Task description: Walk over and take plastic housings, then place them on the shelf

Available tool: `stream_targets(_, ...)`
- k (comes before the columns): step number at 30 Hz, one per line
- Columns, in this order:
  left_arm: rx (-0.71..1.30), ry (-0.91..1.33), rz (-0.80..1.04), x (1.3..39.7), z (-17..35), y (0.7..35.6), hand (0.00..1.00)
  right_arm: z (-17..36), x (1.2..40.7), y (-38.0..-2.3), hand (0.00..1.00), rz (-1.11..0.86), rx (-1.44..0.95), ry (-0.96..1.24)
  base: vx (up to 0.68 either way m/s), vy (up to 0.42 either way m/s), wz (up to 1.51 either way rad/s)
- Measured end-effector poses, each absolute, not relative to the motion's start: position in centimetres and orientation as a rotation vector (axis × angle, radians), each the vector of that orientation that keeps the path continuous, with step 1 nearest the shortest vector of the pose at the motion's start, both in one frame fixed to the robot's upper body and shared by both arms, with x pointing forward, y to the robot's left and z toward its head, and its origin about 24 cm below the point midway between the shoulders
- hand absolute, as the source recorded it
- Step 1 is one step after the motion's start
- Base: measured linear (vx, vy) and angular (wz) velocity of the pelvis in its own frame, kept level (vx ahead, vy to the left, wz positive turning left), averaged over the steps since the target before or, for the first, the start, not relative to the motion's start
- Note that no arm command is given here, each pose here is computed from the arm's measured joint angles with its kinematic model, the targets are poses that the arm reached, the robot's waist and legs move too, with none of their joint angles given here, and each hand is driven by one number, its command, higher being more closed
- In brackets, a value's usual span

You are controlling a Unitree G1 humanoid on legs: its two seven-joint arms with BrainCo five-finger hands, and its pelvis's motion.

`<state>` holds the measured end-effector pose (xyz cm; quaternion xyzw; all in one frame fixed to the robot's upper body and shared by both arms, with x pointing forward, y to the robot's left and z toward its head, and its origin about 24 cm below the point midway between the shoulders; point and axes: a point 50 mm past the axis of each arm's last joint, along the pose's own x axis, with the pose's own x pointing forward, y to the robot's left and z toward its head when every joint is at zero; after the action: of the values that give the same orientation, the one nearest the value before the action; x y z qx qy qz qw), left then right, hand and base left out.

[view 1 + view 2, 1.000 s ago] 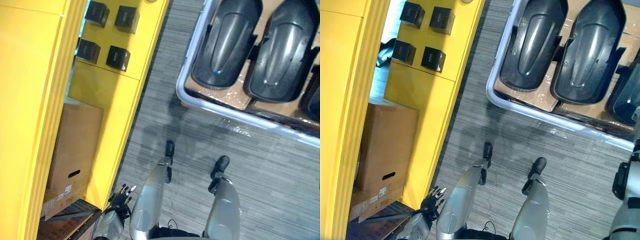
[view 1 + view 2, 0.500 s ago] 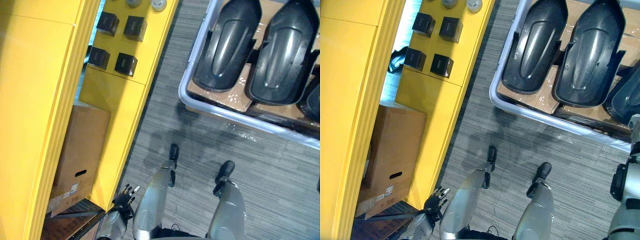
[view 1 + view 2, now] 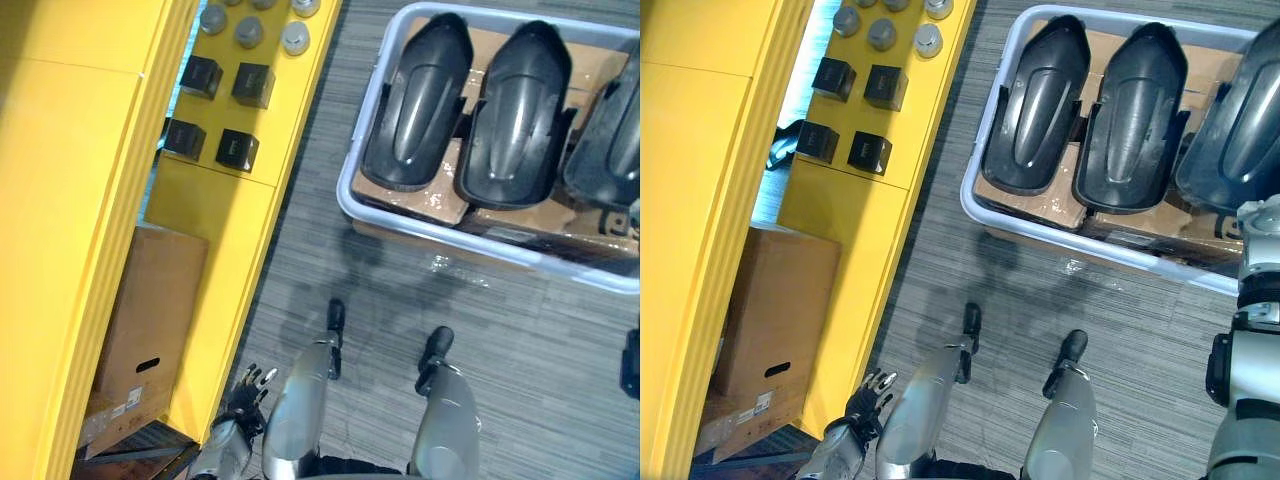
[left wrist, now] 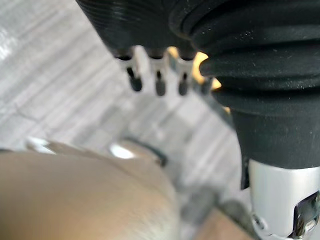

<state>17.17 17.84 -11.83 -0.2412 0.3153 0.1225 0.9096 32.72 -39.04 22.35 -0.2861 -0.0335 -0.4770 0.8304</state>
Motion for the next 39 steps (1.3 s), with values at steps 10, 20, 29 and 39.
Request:
stream_targets(10,-0.529,0.265,0.373,18.7,-5.6,20.7,0.0,18.2,31.0,-34.1,1.0,-0.961,-0.635,-0.232,0.07,0.0,-0.05)
stream_targets(20,-0.419,-0.031,-0.071,24.5,4.3,16.6,0.0,17.1,29.7,-26.4,1.0,-0.807,-0.733,-0.5,0.14,0.008,0.03)
stream_targets(29,-0.4,-0.022,-0.436,26.2,7.5,9.9,0.0,18.2,30.6,-19.3,1.0,-0.491,-0.708,-0.733,0.01,0.027,-0.18)
stream_targets(39,-0.403,-0.062,-0.5,26.9,9.0,8.3,0.0,18.3,31.1,-14.6,1.0,-0.226,-0.732,-0.799,-0.08,0.003,0.01)
